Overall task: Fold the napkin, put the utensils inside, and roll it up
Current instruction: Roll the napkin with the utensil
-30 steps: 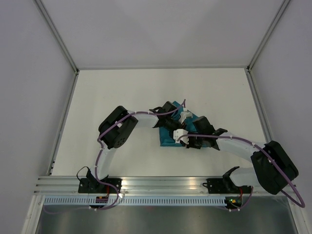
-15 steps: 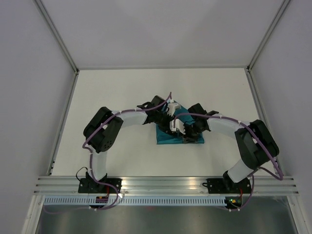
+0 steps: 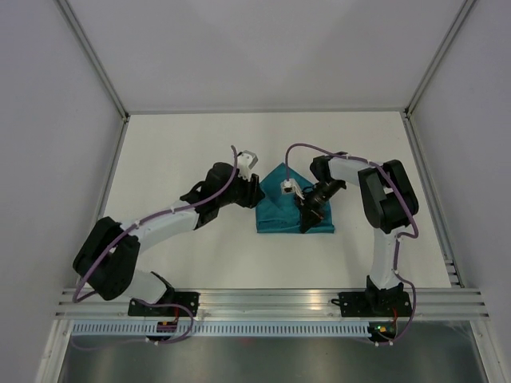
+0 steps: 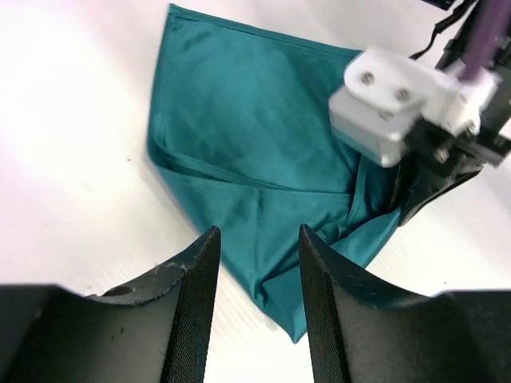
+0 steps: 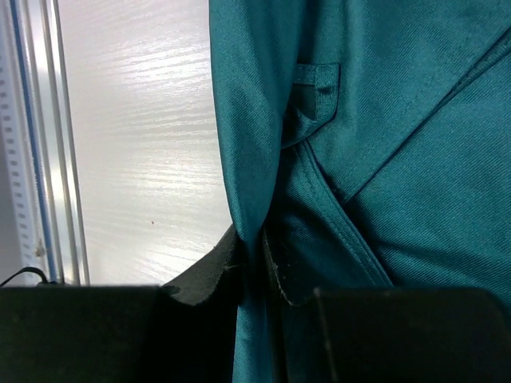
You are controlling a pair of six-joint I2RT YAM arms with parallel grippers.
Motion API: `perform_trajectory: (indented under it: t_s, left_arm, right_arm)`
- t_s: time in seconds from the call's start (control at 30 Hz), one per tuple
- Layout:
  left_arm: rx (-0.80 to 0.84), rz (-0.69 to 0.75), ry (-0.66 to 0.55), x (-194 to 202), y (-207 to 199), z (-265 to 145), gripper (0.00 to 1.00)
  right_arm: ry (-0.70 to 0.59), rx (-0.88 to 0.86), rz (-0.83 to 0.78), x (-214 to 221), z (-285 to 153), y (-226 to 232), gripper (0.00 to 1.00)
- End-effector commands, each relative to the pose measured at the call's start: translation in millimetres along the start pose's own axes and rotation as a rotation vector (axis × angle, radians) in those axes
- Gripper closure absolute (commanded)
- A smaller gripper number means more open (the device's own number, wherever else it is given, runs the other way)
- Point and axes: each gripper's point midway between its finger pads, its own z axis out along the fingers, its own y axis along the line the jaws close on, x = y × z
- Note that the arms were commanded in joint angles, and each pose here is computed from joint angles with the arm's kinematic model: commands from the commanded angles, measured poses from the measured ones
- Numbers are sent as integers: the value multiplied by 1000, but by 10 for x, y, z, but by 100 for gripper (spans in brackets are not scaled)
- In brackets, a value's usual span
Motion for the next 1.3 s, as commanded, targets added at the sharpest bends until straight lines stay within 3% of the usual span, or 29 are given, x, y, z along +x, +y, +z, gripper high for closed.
perform_trajectory:
  t_s: [0.0, 0.17, 0.3, 0.5, 0.67, 1.1, 1.27]
  left_arm:
    - [-128, 109, -207, -305, 94, -156, 50]
    - [-142, 416, -230, -156, -379, -142, 48]
    - [-81, 646, -107, 242, -797, 75, 47]
    - [-18, 856, 23, 713, -1113, 426, 47]
    - [76, 865, 51, 851, -1288, 527, 47]
    - [121, 878, 144, 1236, -1230, 709, 48]
    - [142, 822, 187, 1346, -1170, 746, 54]
  right_arm:
    - [124, -60, 12, 394, 142, -90, 77]
    - [126, -79, 48, 432, 159, -154, 77]
    - [129, -81, 65, 445, 176, -188, 77]
    - [134, -85, 81, 441, 176, -224, 77]
    - [136, -85, 91, 437, 175, -252, 77]
    - [145, -89, 113, 448, 179, -268, 77]
    - [146, -87, 115, 452, 177, -278, 77]
